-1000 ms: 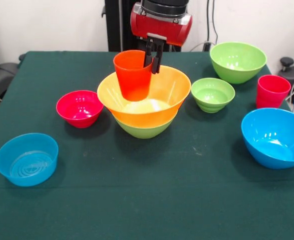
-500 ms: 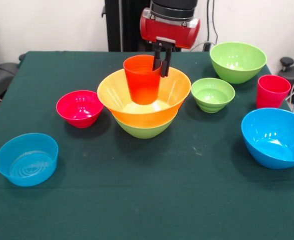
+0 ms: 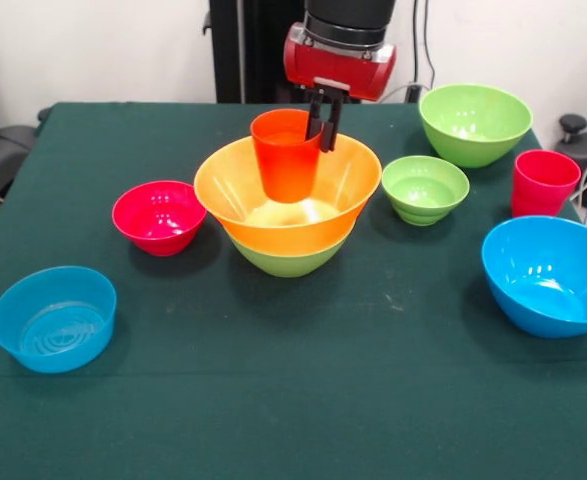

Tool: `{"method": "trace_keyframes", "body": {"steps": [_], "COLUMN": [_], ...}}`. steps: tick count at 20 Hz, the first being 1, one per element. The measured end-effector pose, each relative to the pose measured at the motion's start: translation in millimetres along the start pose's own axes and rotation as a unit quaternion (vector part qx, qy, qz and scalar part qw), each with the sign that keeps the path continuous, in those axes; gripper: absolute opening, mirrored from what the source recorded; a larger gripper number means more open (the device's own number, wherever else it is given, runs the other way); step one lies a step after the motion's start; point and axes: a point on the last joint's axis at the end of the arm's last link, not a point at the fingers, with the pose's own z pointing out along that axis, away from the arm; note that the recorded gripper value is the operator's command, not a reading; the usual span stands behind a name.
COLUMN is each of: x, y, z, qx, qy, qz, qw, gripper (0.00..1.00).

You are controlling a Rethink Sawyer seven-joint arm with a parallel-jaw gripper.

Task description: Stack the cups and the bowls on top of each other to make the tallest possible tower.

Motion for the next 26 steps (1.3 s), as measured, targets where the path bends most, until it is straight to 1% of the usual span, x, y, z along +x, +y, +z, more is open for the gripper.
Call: {"method": "trace_keyframes", "body": {"steps": [3,7,11,14,20,23,26], "x": [10.4,18.9,23.4,25.7,29.0,29.6,31.6], "y": [-5,-13,-20,-21,-19,-13,-8], "z": [5,8,14,18,25,28,30], "qx": [0.005,0.011,0.013,0.015,0.015,0.01,0.008], "qy": [0.002,0.0,-0.011,-0.015,-0.022,-0.026,-0.024], "qz": [0.0,0.002,0.004,0.003,0.004,0.009,0.014], "qw": [1.0,0.9999,0.9998,0.9998,0.9996,0.9996,0.9996], "gripper": [0.0,0.0,0.0,0.0,0.0,0.0,0.0]}}
